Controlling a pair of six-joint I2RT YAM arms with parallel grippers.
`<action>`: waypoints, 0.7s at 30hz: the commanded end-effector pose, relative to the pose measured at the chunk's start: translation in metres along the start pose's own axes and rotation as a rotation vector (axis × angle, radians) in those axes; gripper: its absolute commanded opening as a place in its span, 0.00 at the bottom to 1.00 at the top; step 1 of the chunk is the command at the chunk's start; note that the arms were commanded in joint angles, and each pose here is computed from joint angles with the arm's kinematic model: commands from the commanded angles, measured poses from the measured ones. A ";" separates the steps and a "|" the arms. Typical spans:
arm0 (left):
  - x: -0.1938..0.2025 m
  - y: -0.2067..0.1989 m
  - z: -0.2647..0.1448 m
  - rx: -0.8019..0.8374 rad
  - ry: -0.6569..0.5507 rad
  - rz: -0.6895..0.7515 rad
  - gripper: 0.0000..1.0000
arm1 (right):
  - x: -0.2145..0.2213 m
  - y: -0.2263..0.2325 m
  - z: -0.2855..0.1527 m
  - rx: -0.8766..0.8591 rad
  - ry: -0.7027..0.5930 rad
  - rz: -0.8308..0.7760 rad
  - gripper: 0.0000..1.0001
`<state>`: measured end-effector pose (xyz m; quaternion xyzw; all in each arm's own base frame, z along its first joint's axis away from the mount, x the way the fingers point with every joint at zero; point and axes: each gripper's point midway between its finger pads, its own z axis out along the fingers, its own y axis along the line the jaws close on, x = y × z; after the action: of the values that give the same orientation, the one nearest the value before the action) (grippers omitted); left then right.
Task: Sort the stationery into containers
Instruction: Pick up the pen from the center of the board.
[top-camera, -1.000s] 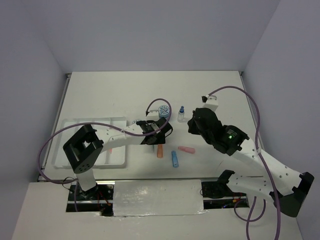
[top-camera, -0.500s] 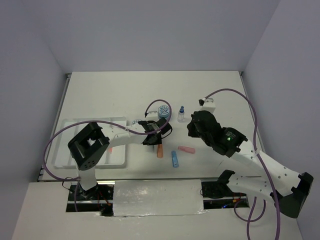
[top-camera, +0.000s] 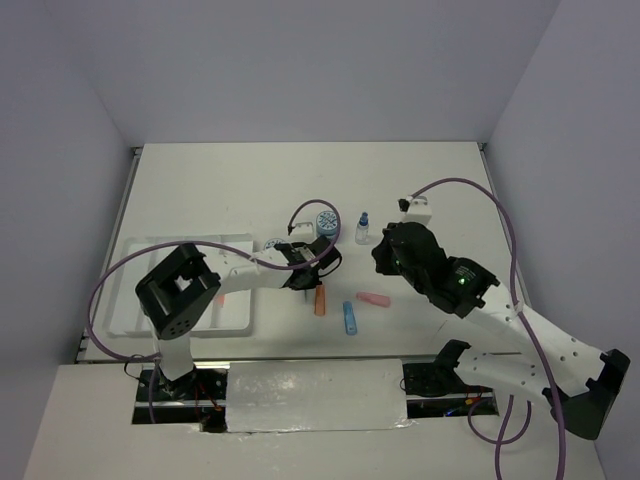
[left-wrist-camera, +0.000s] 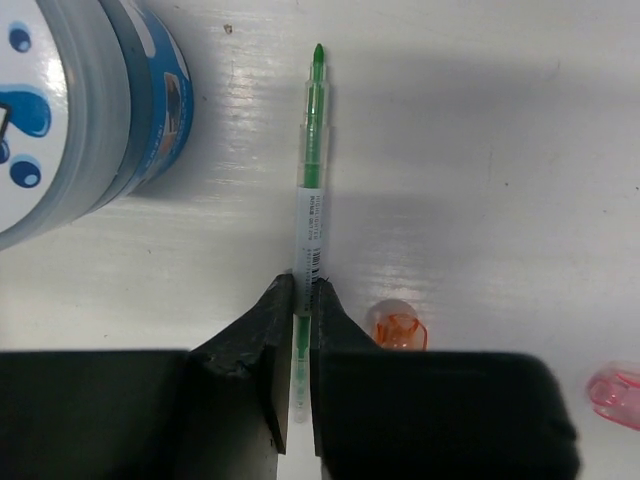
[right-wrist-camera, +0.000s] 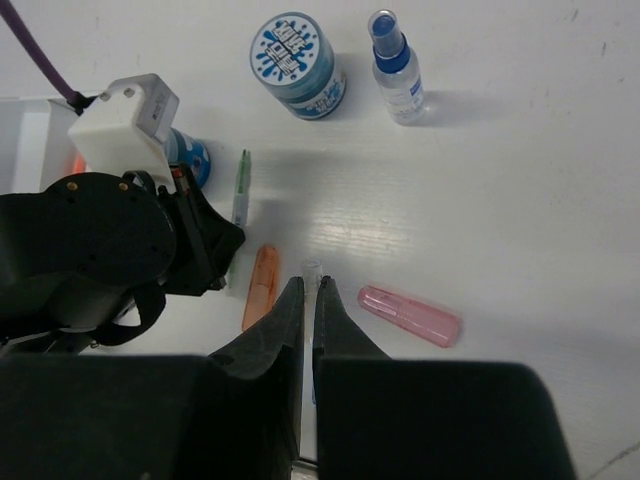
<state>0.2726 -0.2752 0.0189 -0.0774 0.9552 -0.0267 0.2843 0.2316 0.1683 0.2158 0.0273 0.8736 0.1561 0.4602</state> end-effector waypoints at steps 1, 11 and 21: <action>0.015 0.014 -0.003 -0.014 0.057 0.008 0.00 | -0.007 0.011 0.000 -0.067 -0.043 0.014 0.00; -0.040 -0.036 -0.126 0.430 -0.222 0.019 0.00 | -0.046 0.029 -0.022 -0.171 -0.191 0.217 0.00; -0.016 -0.066 -0.244 1.174 -0.347 -0.024 0.00 | -0.080 0.080 -0.049 -0.535 -0.376 0.384 0.00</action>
<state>0.1857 -0.3097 0.1782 0.0324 0.8086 -0.4145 0.4163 0.2308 0.1985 0.2970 0.1006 0.7387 0.3797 0.5478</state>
